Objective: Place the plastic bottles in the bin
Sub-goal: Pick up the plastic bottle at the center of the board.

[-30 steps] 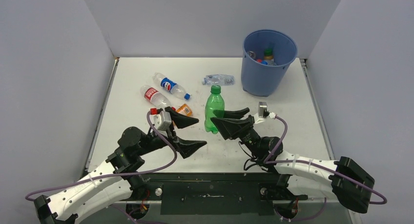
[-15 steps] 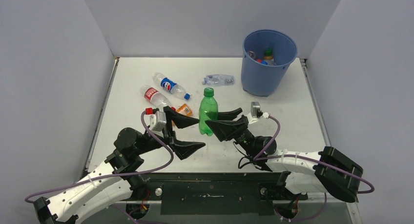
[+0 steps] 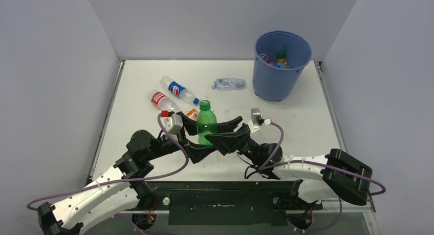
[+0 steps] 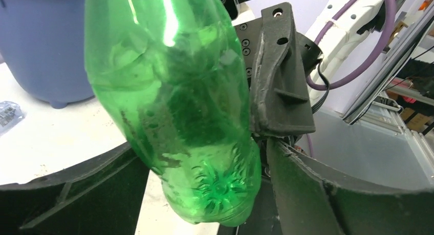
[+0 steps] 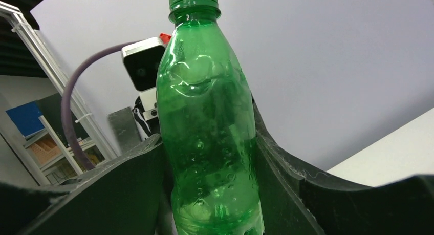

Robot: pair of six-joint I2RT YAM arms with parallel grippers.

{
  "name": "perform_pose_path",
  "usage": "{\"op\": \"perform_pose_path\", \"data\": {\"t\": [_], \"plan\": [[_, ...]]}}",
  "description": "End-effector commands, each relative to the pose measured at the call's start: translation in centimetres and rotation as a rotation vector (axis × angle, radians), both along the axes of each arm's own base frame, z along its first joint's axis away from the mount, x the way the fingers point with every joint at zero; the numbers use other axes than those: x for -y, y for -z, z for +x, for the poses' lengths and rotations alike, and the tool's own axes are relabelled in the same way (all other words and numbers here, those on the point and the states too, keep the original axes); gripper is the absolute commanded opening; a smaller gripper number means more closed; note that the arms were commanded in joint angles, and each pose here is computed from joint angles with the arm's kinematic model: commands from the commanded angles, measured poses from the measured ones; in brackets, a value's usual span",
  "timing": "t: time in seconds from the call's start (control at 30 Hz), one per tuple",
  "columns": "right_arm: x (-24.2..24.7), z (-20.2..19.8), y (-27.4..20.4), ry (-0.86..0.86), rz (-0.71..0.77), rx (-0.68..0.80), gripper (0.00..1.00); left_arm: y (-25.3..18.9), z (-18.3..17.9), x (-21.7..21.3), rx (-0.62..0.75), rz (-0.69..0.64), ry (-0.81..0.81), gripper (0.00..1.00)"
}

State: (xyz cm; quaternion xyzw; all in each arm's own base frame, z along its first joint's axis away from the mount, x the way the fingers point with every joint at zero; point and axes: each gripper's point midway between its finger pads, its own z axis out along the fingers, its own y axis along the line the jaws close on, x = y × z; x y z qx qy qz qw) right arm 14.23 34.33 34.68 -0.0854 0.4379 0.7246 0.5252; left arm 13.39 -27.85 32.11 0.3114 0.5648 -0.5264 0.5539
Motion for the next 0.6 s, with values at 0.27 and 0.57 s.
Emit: {"op": "perform_pose_path", "data": {"t": [0.27, 0.57], "plan": [[0.6, -1.0, -2.7, 0.022, -0.025, 0.089, 0.45, -2.7, -1.4, 0.0, 0.108, -0.029, 0.062, 0.16], [0.9, 0.7, -2.5, 0.163, -0.468, 0.131, 0.9, -2.1, -1.0, -0.1, 0.13, -0.009, 0.026, 0.0]]}}
